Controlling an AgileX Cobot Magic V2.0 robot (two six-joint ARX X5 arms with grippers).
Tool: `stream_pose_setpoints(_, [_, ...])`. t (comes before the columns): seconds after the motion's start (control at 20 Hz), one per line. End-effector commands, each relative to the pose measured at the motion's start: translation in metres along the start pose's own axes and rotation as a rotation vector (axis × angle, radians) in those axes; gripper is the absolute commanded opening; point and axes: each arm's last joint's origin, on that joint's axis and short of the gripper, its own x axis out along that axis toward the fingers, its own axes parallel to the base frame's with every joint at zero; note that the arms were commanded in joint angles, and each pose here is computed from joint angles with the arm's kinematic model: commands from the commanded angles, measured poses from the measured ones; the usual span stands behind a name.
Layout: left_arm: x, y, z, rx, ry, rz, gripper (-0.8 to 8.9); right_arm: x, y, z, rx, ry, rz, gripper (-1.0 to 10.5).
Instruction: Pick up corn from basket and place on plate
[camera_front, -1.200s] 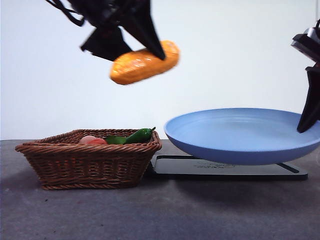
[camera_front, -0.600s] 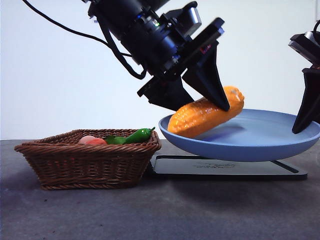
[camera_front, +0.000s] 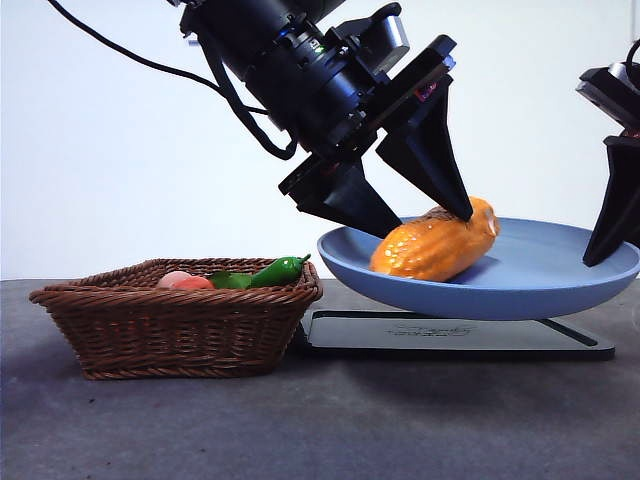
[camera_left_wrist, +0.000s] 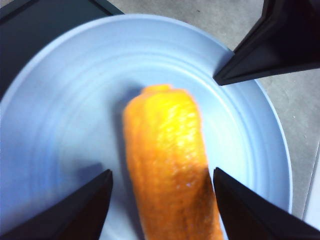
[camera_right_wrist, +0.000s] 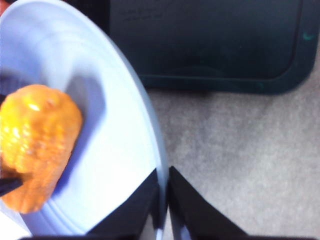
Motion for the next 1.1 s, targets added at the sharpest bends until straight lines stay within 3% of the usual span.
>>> stream_pose_setpoints(0.05, [-0.011, -0.009, 0.010, 0.013, -0.050, -0.011, 3.29, -0.001, 0.004, 0.007, -0.021, -0.025, 0.014, 0.0])
stream_pose_setpoints(0.55, [-0.093, -0.037, 0.032, 0.064, -0.248, -0.022, 3.29, 0.002, -0.002, 0.022, -0.002, -0.084, -0.018, 0.0])
stream_pose_setpoints(1.1, [-0.162, -0.060, 0.027, 0.088, -0.350, -0.030, 3.29, 0.044, -0.018, 0.113, 0.052, -0.027, -0.055, 0.0])
